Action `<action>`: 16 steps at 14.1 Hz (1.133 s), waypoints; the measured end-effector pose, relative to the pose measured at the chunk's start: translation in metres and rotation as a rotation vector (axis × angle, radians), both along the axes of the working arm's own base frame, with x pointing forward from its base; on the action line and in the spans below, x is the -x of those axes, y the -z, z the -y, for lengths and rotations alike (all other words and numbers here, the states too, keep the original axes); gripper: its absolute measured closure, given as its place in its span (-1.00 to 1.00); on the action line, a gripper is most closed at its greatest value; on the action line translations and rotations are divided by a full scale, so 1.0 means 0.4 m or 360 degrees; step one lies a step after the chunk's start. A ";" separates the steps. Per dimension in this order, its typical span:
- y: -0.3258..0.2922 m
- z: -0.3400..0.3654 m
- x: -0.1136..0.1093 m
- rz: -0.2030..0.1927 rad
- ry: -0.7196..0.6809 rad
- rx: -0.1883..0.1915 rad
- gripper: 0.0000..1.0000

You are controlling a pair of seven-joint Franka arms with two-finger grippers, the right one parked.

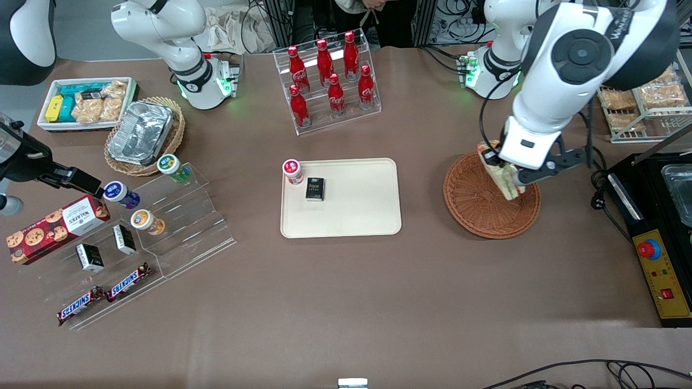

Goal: Place sandwich from basket to tray
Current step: 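Lift the sandwich and carry it toward the white tray, then lower the sandwich onto the tray and open the left gripper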

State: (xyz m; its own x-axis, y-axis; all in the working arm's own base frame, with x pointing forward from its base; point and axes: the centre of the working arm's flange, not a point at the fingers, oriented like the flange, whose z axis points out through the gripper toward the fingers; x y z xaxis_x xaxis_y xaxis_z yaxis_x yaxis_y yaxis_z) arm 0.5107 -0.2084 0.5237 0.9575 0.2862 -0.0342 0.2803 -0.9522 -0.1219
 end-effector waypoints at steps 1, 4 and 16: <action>0.012 0.031 0.003 0.0000 0.0055 0.0010 0.73; 0.084 0.140 0.009 -0.0020 0.0194 0.0049 0.73; 0.521 0.498 0.104 -0.0085 0.0605 0.0187 0.73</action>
State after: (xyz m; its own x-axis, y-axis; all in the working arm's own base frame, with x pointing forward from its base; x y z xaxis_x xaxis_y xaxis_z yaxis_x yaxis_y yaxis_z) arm 0.4692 -0.4075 0.3154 0.9904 -0.0971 -0.0979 -0.0986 -0.9951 -0.0110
